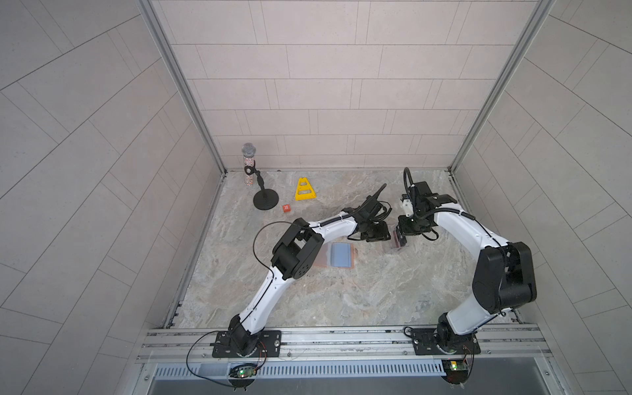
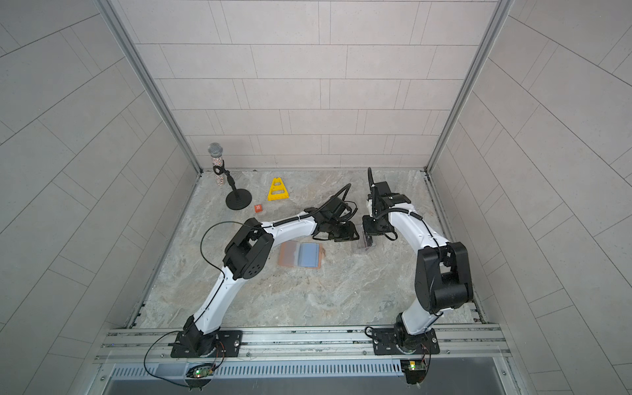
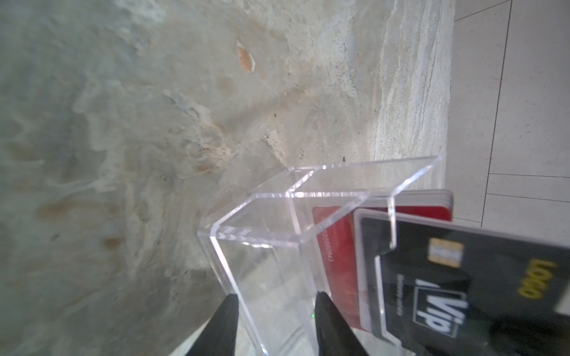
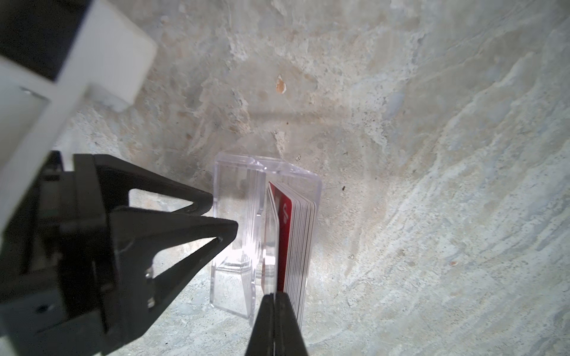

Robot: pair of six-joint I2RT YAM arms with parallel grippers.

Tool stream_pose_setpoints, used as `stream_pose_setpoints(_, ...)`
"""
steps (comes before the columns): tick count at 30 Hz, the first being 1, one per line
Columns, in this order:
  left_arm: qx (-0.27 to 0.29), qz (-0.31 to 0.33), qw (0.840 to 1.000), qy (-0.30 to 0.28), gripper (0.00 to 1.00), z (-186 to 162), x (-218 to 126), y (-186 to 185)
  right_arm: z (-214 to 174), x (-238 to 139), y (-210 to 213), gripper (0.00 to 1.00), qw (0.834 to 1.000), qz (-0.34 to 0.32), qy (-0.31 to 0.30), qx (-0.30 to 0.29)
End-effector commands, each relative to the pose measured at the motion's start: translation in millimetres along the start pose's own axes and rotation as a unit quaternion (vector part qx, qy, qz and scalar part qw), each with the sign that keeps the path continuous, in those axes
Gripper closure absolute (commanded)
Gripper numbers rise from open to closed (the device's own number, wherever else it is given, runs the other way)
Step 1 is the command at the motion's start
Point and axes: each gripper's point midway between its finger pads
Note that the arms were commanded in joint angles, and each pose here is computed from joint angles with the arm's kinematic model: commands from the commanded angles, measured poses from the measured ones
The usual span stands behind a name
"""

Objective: Put the credit cards into the card holder

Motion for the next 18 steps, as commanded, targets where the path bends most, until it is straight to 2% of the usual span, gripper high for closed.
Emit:
stream_pose_setpoints(1, -0.012, 0.014, 0.999, 0.026, 0.53, -15.1, -11.1, 5.8, 6.6, -21.0, 5.1, 1.0, 0.999, 0.029, -0.023, 0.013)
stream_pose_setpoints(5, 0.007, -0.018, 1.0, 0.007, 0.48, -1.9, -26.8, -16.8, 10.9, -30.5, 11.0, 1.0, 0.996, 0.074, -0.036, 0.035)
stream_pose_setpoints(13, 0.033, -0.07, 0.997, -0.029, 0.4, 19.1, -59.2, -55.5, 18.0, -61.1, 15.1, 1.0, 0.987, 0.123, -0.076, 0.066)
stream_pose_setpoints(18, 0.052, -0.06, 0.995, -0.053, 0.37, 24.0, -82.4, -61.4, 18.4, -70.1, 18.7, 1.0, 0.983, 0.14, -0.092, 0.068)
Point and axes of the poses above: each gripper's point midway between its finger pads, its own x axis out along the fingers, its own y axis along the line the jaws close on, z = x × y, and after that the axes turned 13 degrees about x, right-handed
